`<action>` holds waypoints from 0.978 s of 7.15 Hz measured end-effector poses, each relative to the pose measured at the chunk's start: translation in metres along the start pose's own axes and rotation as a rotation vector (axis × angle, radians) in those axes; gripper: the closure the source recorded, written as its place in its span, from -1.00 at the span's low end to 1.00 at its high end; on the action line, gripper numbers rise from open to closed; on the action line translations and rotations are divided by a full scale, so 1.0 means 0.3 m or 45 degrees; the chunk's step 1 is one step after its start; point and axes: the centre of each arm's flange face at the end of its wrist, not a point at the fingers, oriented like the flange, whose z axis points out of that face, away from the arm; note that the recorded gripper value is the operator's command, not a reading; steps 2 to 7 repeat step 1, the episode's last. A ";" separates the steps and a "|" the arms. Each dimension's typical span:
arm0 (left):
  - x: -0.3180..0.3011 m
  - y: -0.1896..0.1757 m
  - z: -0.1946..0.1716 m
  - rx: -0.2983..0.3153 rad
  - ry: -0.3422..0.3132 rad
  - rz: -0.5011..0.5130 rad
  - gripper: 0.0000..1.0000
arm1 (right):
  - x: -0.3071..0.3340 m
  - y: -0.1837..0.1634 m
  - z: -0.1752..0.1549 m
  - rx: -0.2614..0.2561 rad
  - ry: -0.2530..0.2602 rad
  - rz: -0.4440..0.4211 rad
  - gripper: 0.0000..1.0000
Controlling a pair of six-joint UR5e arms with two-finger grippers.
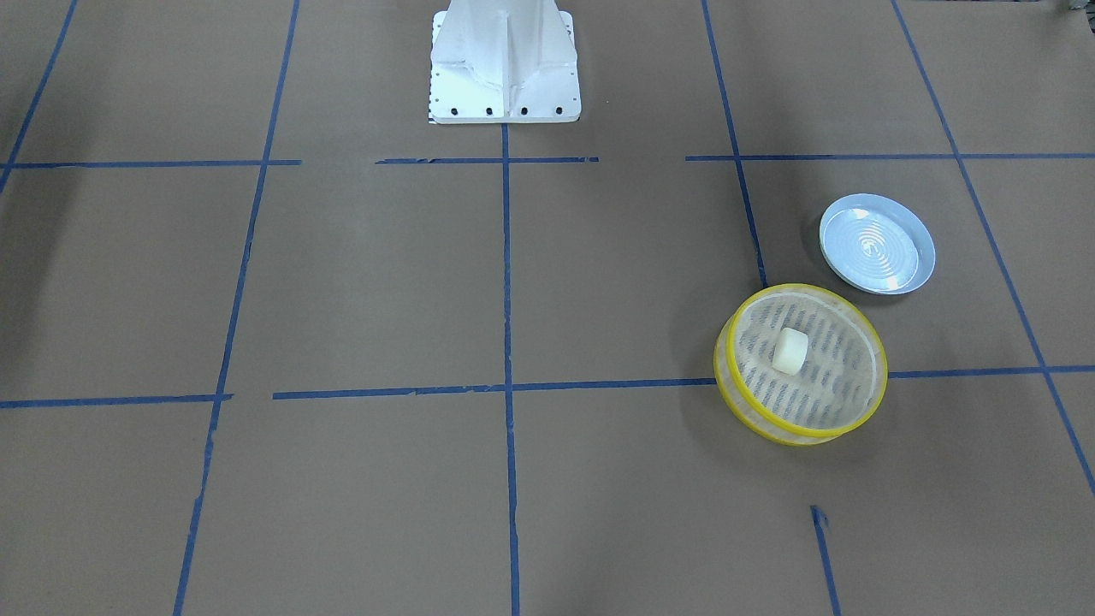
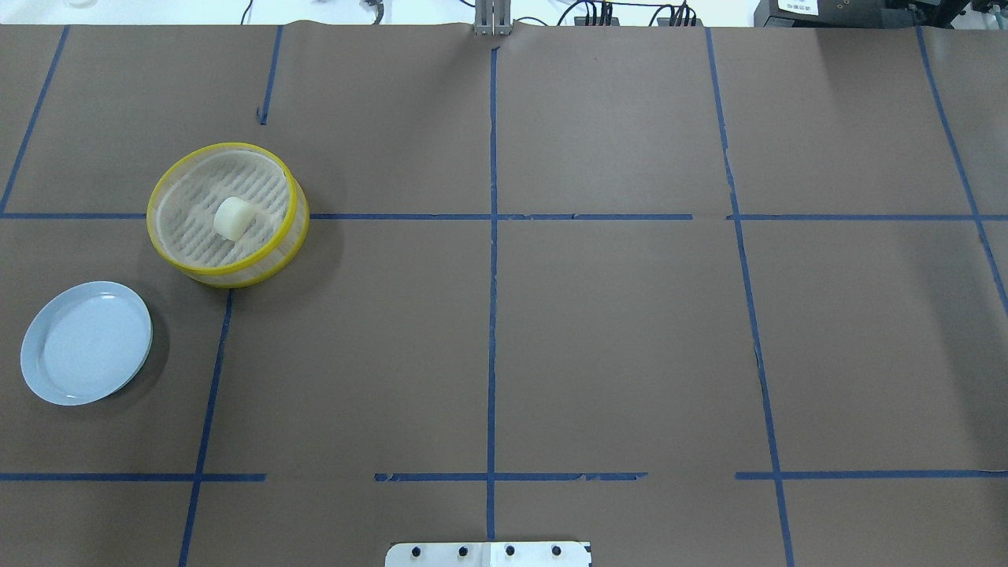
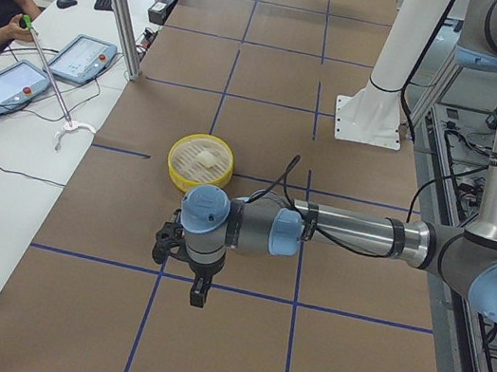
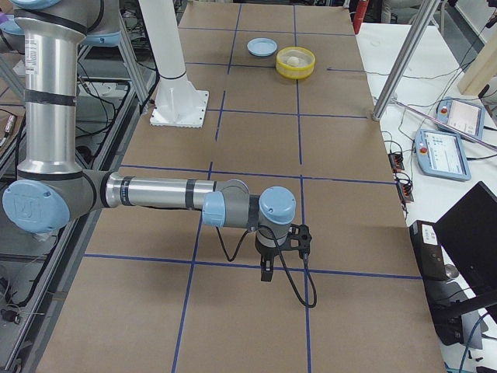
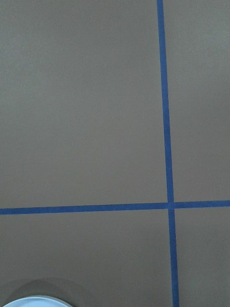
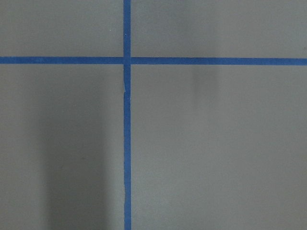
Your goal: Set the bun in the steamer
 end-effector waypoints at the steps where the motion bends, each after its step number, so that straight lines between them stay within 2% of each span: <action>1: 0.002 0.000 -0.002 0.002 -0.001 0.001 -1.00 | 0.000 0.000 0.000 0.000 0.000 0.000 -1.00; 7: 0.002 0.000 -0.002 0.002 -0.001 0.001 -1.00 | 0.000 0.000 0.000 0.000 0.000 0.000 -1.00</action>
